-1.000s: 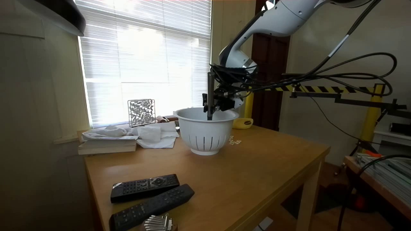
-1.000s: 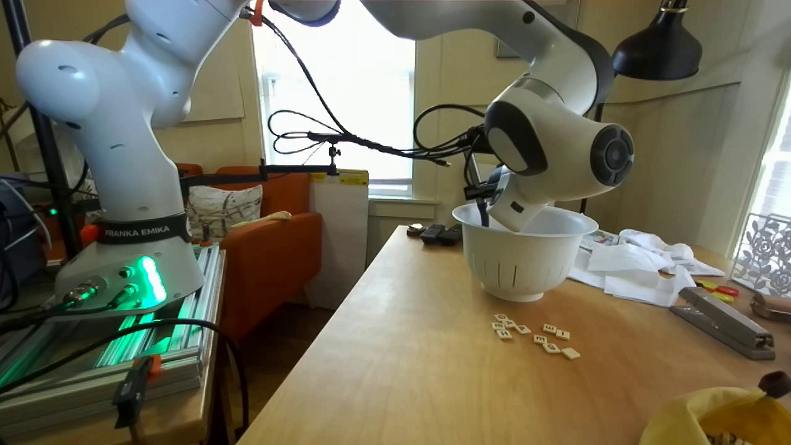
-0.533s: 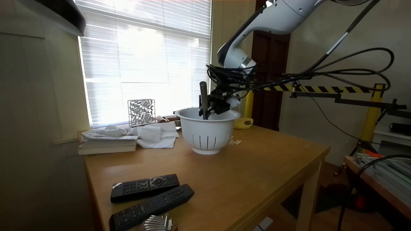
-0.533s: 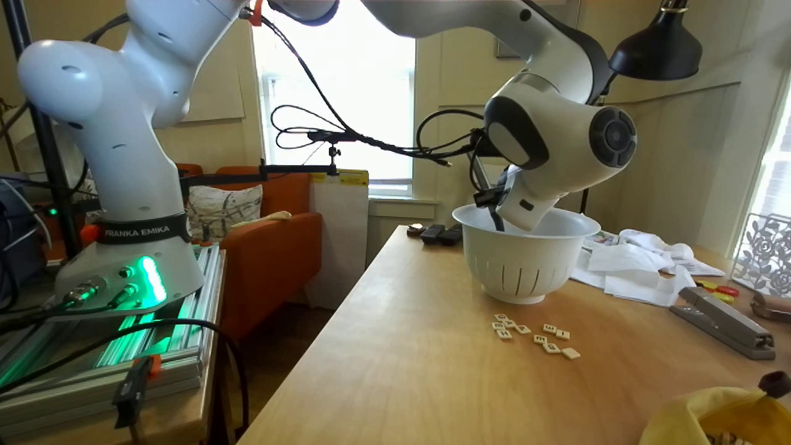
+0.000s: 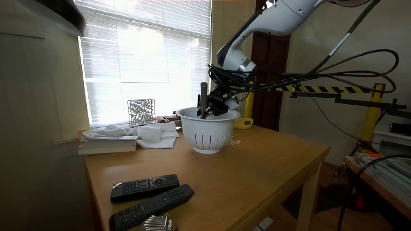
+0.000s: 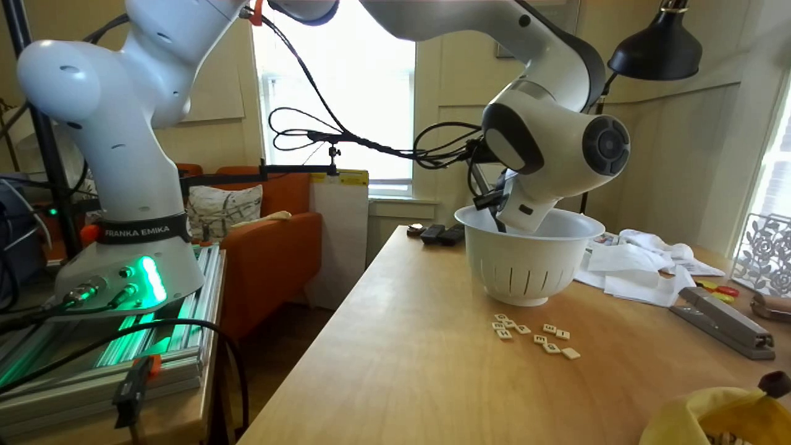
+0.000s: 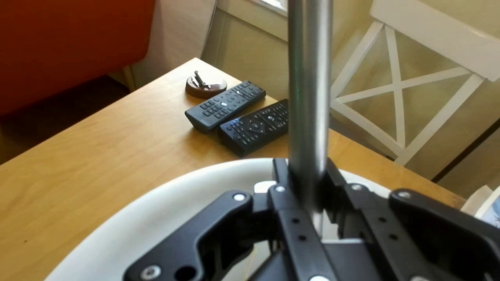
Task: Use the spatula to stir in the white bowl
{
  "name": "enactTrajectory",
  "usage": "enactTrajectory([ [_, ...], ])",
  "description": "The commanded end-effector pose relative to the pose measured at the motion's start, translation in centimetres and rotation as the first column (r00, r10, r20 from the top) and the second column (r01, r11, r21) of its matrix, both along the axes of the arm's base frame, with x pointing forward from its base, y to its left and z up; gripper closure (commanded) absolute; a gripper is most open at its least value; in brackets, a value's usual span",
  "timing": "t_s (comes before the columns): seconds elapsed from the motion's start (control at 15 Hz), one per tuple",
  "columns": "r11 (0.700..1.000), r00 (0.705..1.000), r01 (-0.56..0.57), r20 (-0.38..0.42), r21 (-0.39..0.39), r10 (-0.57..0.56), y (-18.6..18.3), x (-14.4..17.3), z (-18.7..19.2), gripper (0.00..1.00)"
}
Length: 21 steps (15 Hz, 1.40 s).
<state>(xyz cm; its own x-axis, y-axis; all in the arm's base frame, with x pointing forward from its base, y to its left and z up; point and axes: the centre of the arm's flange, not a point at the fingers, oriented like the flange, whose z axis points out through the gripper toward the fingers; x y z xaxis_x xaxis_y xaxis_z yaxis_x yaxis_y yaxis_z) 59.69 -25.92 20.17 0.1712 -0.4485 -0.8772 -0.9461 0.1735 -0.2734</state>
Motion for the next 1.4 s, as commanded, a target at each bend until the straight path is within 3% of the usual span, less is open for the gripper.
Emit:
enactTrajectory([
  [0.0, 1.0, 0.999, 0.006, 0.052, 0.031, -0.007, 0.2, -0.7, 1.5, 0.94],
  [0.13, 1.0, 0.999, 0.019, 0.044, 0.019, -0.02, 0.2, -1.1, 3.6, 0.94],
  [0.4, 1.0, 0.993, 0.005, 0.115, 0.022, -0.007, 0.4, -2.1, 9.5, 0.94],
  [0.73, 0.995, 0.973, -0.101, 0.209, 0.02, 0.095, 1.3, -5.7, 16.1, 0.94],
  [1.0, 0.951, 0.901, -0.293, 0.305, -0.099, 0.309, 4.8, -10.4, 18.4, 0.94],
  [1.13, 0.91, 0.852, -0.378, 0.322, -0.171, 0.414, 7.1, -11.8, 18.6, 0.94],
  [1.33, 0.825, 0.762, -0.5, 0.318, -0.264, 0.564, 10.7, -12.6, 18.8, 0.94],
])
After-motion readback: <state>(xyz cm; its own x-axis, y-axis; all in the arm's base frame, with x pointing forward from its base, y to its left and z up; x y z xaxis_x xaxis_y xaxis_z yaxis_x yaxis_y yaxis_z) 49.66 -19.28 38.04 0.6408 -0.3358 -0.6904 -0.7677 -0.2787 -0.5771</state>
